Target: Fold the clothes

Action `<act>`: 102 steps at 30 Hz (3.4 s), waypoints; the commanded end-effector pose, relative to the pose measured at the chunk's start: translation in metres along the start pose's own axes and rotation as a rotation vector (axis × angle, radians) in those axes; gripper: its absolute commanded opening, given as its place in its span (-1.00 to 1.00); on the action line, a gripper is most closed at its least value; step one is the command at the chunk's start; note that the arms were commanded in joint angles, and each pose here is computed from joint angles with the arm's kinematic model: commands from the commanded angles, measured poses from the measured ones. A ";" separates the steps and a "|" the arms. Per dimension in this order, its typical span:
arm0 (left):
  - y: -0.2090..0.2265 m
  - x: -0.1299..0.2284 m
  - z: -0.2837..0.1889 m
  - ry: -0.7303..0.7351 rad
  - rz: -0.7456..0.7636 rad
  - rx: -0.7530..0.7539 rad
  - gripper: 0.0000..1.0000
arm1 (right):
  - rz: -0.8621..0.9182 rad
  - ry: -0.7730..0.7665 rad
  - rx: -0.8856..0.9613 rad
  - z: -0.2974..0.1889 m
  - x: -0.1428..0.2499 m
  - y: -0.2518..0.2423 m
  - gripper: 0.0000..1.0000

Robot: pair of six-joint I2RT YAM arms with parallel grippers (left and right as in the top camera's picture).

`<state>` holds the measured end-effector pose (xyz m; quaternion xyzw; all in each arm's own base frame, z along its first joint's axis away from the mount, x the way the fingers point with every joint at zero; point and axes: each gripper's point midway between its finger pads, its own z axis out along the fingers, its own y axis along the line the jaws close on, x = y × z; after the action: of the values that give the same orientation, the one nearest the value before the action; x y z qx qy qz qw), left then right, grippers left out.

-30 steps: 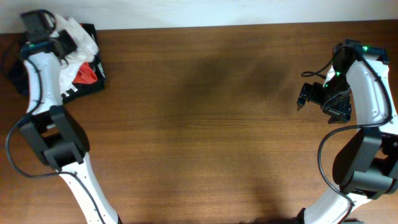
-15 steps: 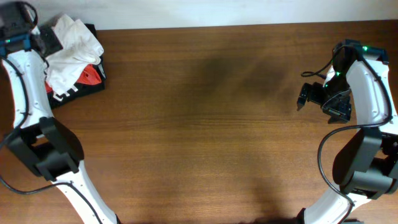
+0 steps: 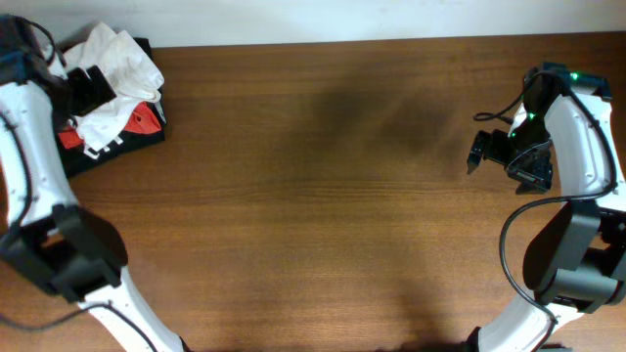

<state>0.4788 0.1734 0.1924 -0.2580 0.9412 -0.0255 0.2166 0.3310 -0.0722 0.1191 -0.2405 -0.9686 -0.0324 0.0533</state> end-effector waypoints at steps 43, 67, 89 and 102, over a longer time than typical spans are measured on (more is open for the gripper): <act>-0.044 0.271 -0.104 -1.108 0.402 0.441 0.98 | 0.005 -0.021 0.008 -0.006 -0.002 -0.002 0.97; -0.035 0.280 -0.078 -1.002 0.395 0.391 0.98 | -0.013 -0.305 -0.061 -0.096 0.026 -0.002 0.98; -0.035 0.280 -0.078 -1.002 0.395 0.391 0.98 | -0.378 -1.298 -0.547 -0.059 0.171 0.029 0.97; -0.035 0.280 -0.078 -1.002 0.395 0.391 0.98 | -0.389 -1.529 -0.626 -0.038 0.128 0.049 0.97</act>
<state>0.2459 -0.0031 0.1607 -0.0064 0.7305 -0.0322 0.6821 0.2452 0.0244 0.1734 -0.0336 -0.7105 -0.1325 -0.6903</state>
